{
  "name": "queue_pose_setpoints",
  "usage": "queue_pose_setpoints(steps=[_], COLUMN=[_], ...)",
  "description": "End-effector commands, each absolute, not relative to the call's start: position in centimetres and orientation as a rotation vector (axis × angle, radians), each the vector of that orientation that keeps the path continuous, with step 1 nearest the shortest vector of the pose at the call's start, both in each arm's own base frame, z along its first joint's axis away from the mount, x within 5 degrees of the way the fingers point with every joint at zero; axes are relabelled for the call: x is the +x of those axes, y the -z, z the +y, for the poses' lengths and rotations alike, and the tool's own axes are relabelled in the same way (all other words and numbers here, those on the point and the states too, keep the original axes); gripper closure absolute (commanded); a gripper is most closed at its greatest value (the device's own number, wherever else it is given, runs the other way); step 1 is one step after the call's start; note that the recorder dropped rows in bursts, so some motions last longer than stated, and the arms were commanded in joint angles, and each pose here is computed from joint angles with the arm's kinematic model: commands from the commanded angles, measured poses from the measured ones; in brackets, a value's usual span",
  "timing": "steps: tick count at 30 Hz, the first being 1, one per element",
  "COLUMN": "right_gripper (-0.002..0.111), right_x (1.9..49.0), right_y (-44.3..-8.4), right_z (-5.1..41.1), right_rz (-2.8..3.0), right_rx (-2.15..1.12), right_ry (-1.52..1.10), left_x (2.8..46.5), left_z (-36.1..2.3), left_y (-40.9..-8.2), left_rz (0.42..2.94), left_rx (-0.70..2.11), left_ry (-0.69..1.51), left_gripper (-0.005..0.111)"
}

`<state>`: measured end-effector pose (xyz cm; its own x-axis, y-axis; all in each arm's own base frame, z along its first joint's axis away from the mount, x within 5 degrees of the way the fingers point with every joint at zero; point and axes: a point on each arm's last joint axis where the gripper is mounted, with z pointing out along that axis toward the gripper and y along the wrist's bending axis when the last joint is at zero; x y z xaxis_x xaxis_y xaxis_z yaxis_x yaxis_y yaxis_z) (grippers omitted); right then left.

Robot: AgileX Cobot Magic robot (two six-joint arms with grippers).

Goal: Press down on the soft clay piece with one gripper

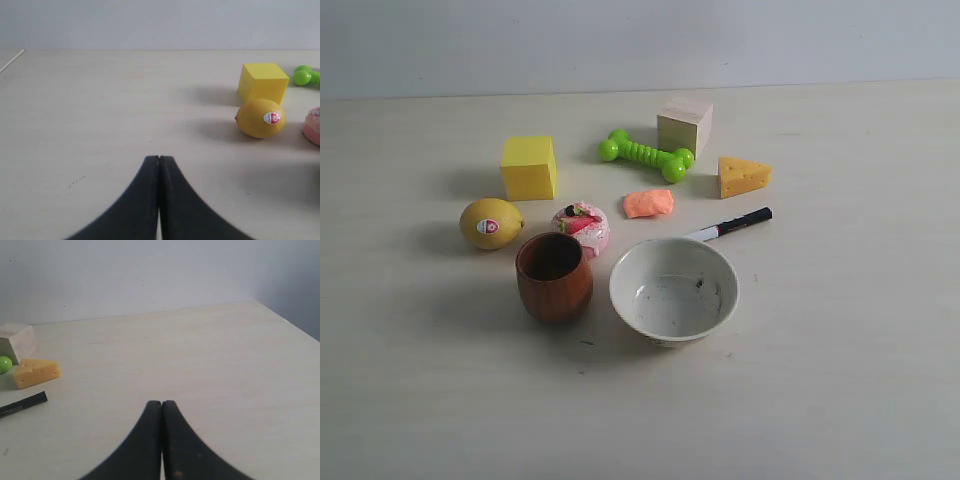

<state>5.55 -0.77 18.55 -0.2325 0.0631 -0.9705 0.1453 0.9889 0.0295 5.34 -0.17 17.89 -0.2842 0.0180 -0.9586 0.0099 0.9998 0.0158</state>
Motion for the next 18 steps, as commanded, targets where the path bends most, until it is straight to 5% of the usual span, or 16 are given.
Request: queue_pose_setpoints(steps=[1, 18], right_gripper=[0.108, 0.108], right_x=[5.54, 5.56], right_y=[-18.53, -18.61], right_z=[-0.81, -0.81], right_rz=[1.795, 1.786], right_rx=[0.156, 0.155], right_ry=[0.083, 0.084], left_x=[5.32, 5.32], left_z=[-0.15, -0.15], left_y=[-18.10, -18.10], left_rz=[1.841, 1.841], left_rx=[0.021, 0.021], left_ry=[-0.013, -0.013], left_gripper=[0.107, 0.107])
